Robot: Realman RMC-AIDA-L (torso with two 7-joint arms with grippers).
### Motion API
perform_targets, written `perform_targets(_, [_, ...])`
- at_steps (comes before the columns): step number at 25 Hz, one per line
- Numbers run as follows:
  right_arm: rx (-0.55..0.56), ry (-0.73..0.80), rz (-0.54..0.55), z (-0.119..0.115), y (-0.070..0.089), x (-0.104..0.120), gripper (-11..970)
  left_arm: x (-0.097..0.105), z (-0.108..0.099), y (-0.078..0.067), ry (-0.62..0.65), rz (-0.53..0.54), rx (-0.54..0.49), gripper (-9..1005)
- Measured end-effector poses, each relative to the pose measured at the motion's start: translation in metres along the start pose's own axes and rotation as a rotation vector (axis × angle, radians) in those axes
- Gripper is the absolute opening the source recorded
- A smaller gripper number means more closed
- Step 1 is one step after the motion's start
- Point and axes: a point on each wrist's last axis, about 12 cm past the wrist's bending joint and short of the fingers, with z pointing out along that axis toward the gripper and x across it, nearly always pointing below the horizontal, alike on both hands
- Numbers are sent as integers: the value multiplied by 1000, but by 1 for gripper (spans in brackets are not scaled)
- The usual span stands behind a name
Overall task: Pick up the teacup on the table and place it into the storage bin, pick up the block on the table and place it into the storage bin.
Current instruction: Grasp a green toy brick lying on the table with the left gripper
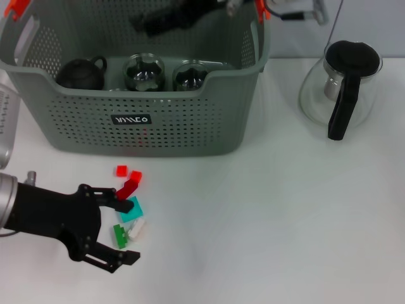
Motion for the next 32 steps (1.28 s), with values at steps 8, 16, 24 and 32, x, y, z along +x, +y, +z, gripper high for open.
perform_targets(8, [-150,-141,16,-47,22,69,931,-14,-11,0,158,41,-63,934])
perform_targets(16, [-252,-87,46,-67,45,123,931,-38,12,3,395,-39,-102,934])
perform_targets(24, [-213,-95,97,-77,41,146,930,-57,41,6,525,-66,-162,933])
perform_targets(32, [-213,-82,100,-76,39,156,930,-63,58,5,594,-51,-217,933])
